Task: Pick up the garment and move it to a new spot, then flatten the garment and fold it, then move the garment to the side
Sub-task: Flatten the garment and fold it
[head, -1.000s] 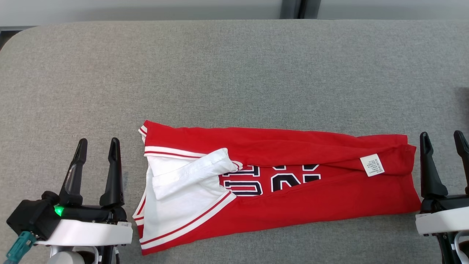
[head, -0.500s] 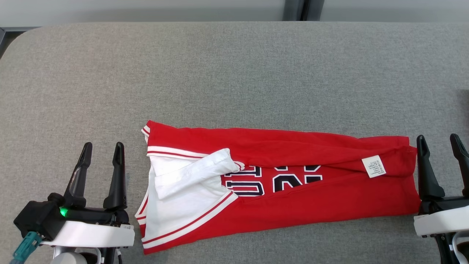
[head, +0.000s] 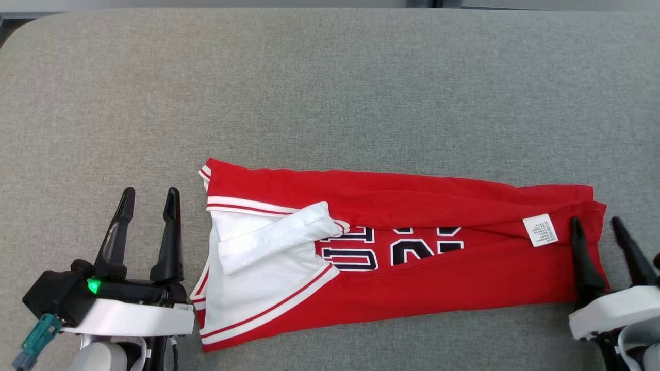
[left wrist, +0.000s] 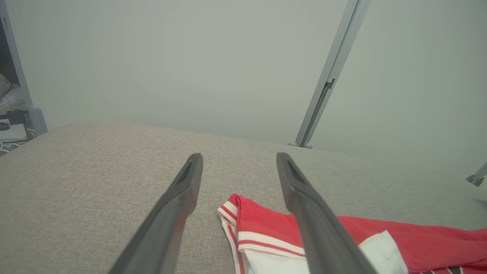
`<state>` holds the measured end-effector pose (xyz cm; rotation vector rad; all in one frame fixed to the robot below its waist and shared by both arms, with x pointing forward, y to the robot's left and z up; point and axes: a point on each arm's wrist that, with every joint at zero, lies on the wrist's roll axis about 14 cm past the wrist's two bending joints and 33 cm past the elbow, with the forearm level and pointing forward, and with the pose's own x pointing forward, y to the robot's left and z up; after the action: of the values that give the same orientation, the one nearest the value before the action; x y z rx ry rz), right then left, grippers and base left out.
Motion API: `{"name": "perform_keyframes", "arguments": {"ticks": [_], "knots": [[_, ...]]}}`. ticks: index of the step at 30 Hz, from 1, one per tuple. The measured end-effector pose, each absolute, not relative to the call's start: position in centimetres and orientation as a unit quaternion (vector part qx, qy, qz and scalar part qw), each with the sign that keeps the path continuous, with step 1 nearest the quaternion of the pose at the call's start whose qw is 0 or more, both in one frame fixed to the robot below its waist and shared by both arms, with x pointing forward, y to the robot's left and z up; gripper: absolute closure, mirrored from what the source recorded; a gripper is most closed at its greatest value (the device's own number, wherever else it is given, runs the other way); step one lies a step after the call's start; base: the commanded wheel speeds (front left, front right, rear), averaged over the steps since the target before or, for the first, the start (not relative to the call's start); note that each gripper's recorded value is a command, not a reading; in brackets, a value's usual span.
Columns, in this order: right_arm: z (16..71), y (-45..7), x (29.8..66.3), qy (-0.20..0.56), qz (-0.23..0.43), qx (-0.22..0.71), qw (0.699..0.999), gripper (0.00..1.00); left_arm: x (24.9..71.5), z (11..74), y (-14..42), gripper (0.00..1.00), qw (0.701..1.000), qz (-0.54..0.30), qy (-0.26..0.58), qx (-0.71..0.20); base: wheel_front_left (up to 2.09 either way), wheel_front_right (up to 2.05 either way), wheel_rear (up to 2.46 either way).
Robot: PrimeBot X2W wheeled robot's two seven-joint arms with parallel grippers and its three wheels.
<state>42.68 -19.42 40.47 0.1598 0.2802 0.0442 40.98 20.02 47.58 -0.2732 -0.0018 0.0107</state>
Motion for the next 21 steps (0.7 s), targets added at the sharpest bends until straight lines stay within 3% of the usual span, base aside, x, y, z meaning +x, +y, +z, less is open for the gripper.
{"name": "perform_keyframes", "arguments": {"ticks": [7,13,14,16,21], "knots": [[36.2,-18.4,40.9,0.199,0.018,0.11,0.974,0.0,41.3,47.0,20.3,0.0,0.991,0.009,0.004,-0.136,0.0,0.0,0.0],[35.3,-17.6,40.9,0.207,0.02,0.13,0.969,0.0,41.6,46.7,20.2,0.0,0.991,0.005,0.007,-0.134,0.0,0.0,0.0],[35.2,-17.5,40.9,0.208,0.021,0.132,0.969,0.28,41.8,46.7,20.1,0.0,0.991,0.004,0.006,-0.134,0.0,0.0,0.0],[35.0,-17.4,41.0,0.209,0.022,0.137,0.968,1.0,42.0,46.9,20.1,0.0,0.991,0.002,0.003,-0.134,0.0,0.0,0.0],[35.0,-17.1,41.3,0.206,0.027,0.15,0.967,1.0,42.1,46.9,20.2,0.0,0.991,0.001,0.002,-0.131,0.0,0.0,0.0]]}}
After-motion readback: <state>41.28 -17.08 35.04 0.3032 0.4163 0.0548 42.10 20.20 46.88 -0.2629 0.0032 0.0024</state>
